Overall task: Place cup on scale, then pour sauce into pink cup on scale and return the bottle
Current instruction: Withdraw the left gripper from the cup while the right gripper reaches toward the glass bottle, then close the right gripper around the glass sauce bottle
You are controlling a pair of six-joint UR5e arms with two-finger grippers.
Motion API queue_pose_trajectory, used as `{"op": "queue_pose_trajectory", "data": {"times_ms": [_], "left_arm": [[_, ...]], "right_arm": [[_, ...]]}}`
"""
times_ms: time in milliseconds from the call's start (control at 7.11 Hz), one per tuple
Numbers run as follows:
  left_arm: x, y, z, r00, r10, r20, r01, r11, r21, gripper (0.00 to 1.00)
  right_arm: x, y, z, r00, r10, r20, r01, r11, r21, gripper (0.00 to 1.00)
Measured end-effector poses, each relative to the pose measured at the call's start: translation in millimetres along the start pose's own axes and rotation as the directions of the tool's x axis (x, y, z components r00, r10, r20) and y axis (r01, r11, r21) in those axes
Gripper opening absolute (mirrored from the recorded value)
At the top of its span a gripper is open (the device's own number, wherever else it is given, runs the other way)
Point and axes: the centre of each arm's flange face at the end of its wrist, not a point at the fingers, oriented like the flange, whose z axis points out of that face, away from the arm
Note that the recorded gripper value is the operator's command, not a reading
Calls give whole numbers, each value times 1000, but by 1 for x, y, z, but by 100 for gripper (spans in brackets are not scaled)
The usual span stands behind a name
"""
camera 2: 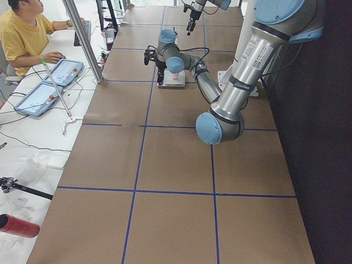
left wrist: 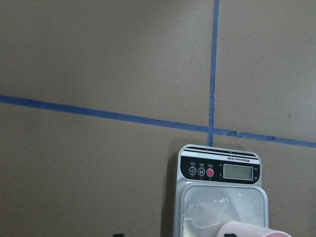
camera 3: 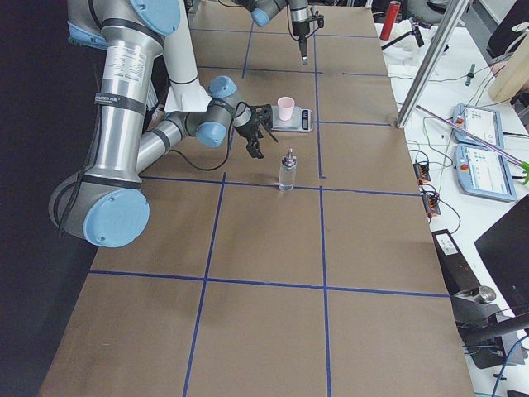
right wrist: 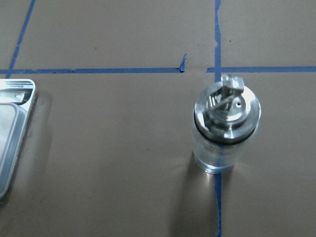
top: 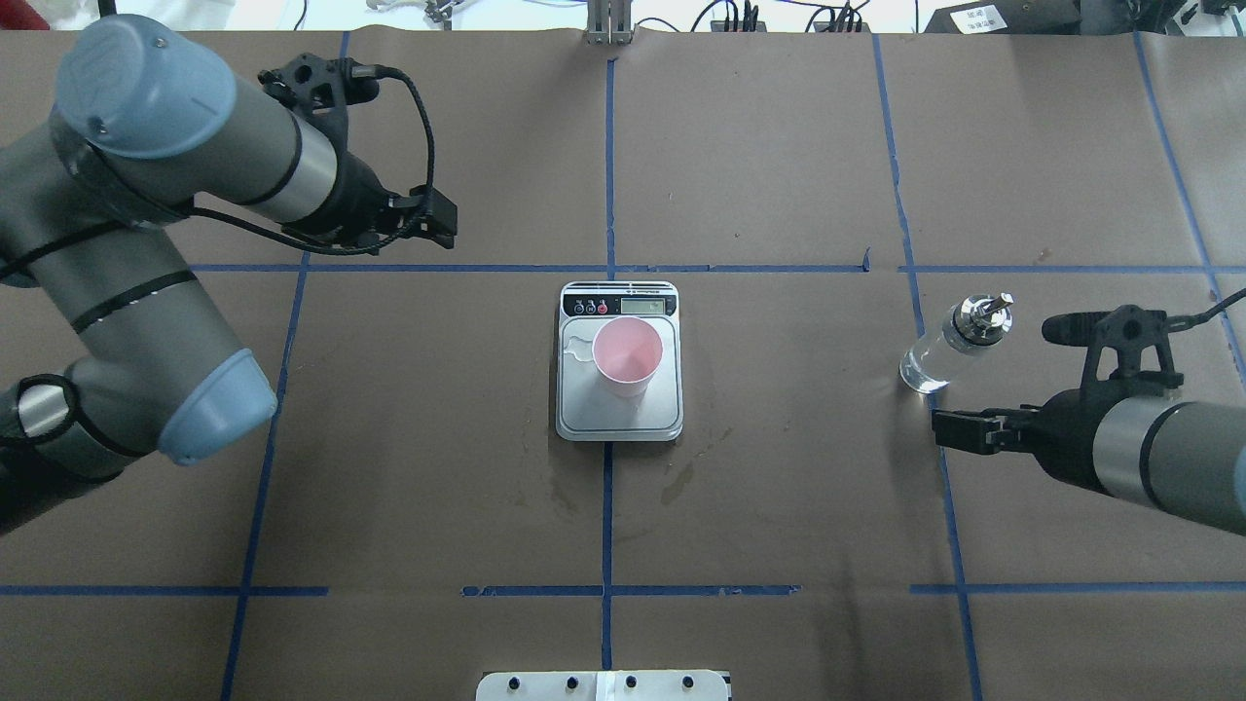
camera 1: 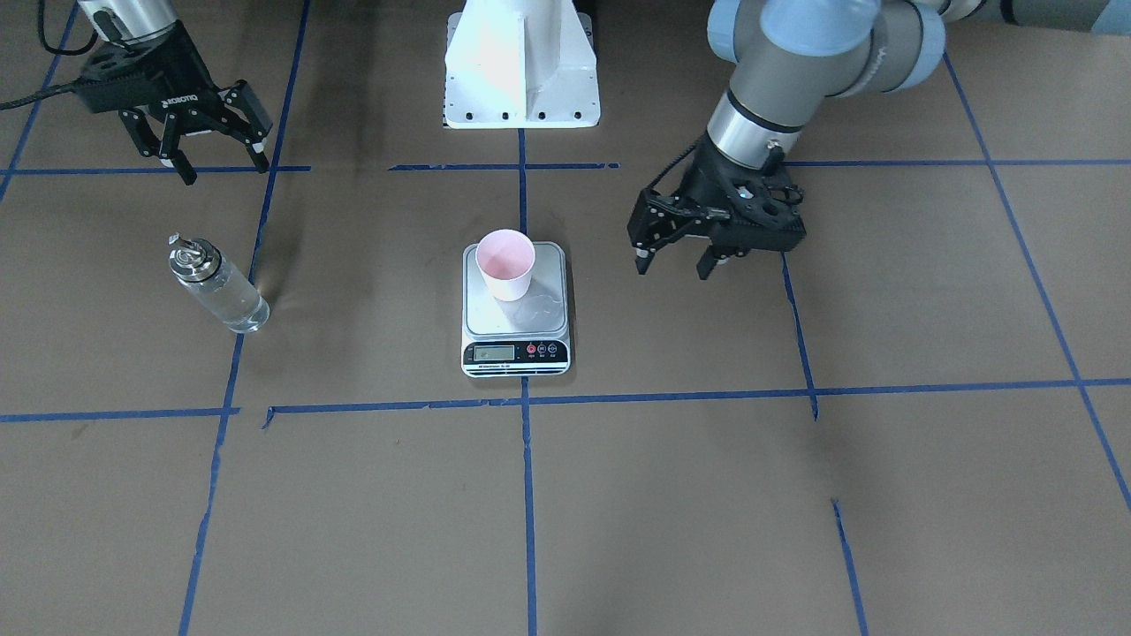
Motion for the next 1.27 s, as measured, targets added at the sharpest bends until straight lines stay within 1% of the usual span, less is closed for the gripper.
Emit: {"op": "queue_pose_trajectory", "data": {"times_ms": [141,281,422,562,703,844,984,1125,1266], "left_arm": [[-33,-10,-3,998,48,39,-49,999,14,100],[-57,-15,-4,995,72,68,-73,997,19,100],[-83,-16,-3,989,110,98,-111,994,14,100],[-107,-17,-3,979,159,125,-161,987,5,100],[-125,-20,-5,971,192,145,-194,981,1,100],[-139,-23,-7,963,217,161,-219,976,-5,100],[-153,-27,-10,953,245,178,-248,969,-9,100],[-168,-29,-13,944,268,193,-271,963,-14,100],[-177,-31,-16,938,281,202,-284,959,-18,100]], "right_arm": [[-3,11,10,1000,-15,-21,15,999,29,94],[-3,14,18,999,-20,-40,23,998,60,91],[3,13,30,998,-8,-67,16,993,118,98],[12,14,46,997,19,-74,-5,982,189,99],[22,18,64,998,39,-54,-23,965,261,100],[33,23,80,999,50,-21,-40,944,329,100],[40,26,89,999,52,0,-48,919,392,100],[41,28,91,999,45,0,-40,892,451,100],[38,35,91,1000,29,-12,-19,864,503,100]]}}
